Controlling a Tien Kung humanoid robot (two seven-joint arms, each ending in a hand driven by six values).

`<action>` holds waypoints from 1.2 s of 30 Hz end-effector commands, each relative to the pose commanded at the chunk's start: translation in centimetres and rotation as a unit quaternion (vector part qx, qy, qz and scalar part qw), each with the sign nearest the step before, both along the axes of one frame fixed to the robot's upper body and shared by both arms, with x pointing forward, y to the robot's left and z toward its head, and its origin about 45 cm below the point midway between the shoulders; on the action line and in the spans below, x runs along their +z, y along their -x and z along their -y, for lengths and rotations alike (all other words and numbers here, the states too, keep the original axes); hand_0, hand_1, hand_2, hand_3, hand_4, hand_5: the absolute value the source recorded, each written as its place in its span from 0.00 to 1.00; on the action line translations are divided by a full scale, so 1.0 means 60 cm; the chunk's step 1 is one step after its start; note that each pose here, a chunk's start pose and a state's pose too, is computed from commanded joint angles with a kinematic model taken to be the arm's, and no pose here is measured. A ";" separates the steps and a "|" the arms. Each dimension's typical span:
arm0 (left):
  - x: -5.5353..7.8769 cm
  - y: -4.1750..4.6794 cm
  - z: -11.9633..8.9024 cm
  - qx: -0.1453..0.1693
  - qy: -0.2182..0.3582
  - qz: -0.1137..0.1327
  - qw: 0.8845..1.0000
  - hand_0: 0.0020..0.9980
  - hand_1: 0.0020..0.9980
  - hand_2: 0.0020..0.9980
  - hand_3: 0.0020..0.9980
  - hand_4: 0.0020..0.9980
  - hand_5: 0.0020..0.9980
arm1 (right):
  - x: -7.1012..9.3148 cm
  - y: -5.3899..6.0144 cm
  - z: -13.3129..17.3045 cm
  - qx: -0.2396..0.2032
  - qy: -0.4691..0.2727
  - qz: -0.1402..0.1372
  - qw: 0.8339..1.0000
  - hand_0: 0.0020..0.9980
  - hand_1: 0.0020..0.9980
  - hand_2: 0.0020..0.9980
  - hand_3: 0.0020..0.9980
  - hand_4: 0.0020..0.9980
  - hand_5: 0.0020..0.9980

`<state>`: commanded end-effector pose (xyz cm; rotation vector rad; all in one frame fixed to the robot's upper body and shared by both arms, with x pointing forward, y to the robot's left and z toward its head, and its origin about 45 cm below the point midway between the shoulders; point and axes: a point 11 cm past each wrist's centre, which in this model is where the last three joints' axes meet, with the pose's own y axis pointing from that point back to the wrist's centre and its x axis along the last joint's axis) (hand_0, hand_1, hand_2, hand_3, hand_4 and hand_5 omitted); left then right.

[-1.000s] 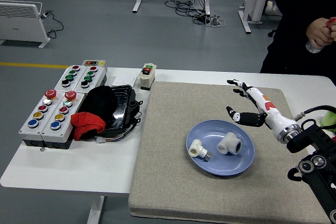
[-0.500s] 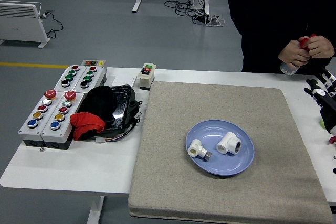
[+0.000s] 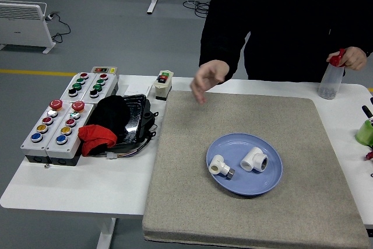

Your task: Pick pipe place plate twice

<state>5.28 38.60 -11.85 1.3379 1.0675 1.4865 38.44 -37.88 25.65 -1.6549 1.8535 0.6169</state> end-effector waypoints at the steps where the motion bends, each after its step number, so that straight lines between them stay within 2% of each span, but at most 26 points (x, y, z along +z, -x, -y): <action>1: 0.000 0.000 0.000 0.000 0.000 0.000 1.000 0.63 0.58 0.52 0.59 0.28 1.00 | 0.000 0.000 0.001 -0.001 0.000 0.000 1.000 0.86 0.82 0.91 0.87 0.54 0.57; 7: 0.000 -0.002 0.000 0.001 0.001 0.002 1.000 0.63 0.58 0.52 0.59 0.28 1.00 | -0.002 0.006 0.012 -0.016 -0.009 0.001 1.000 0.87 0.82 0.91 0.88 0.55 0.58; 8: 0.000 -0.002 0.000 0.002 0.001 0.002 1.000 0.63 0.58 0.52 0.59 0.27 1.00 | -0.001 0.007 0.013 -0.018 -0.011 0.002 1.000 0.92 0.84 0.92 0.88 0.56 0.60; 13: 0.000 -0.002 0.001 0.001 0.001 0.002 1.000 0.63 0.58 0.52 0.59 0.27 1.00 | -0.001 0.007 0.014 -0.022 -0.015 0.005 1.000 0.92 0.84 0.92 0.88 0.56 0.60; 14: 0.000 -0.002 0.000 0.001 0.001 0.002 1.000 0.63 0.58 0.52 0.59 0.27 1.00 | -0.001 0.008 0.014 -0.022 -0.016 0.004 1.000 0.98 0.88 0.98 0.94 0.62 0.71; 19: 0.000 -0.002 0.000 0.000 0.001 0.002 1.000 0.63 0.58 0.52 0.59 0.27 1.00 | 0.000 0.009 0.017 -0.022 -0.015 0.006 1.000 0.98 0.88 0.98 0.94 0.62 0.71; 20: 0.000 -0.003 0.000 0.000 0.000 0.002 1.000 0.63 0.58 0.52 0.59 0.27 1.00 | 0.000 0.009 0.019 -0.022 -0.013 0.005 1.000 0.99 0.89 0.98 0.95 0.65 0.75; 25: 0.000 -0.002 -0.001 0.000 0.000 0.001 1.000 0.63 0.58 0.52 0.59 0.27 1.00 | -0.001 0.011 0.024 -0.026 -0.017 0.004 1.000 0.99 0.89 0.98 0.95 0.65 0.75; 31: -0.001 0.007 0.000 0.001 0.001 -0.005 1.000 0.63 0.58 0.52 0.59 0.27 1.00 | -0.003 0.011 0.023 -0.026 -0.021 0.002 0.999 0.99 0.90 0.99 0.96 0.65 0.76; 32: -0.001 0.009 0.000 0.001 0.001 -0.005 1.000 0.63 0.58 0.52 0.59 0.27 1.00 | -0.002 0.011 0.024 -0.026 -0.022 0.002 0.999 0.99 0.90 0.99 0.97 0.63 0.73; 36: -0.001 0.011 -0.003 0.004 -0.001 -0.004 1.000 0.63 0.58 0.52 0.59 0.27 1.00 | -0.005 0.015 0.031 -0.034 -0.026 -0.001 0.999 0.99 0.90 0.99 0.97 0.63 0.73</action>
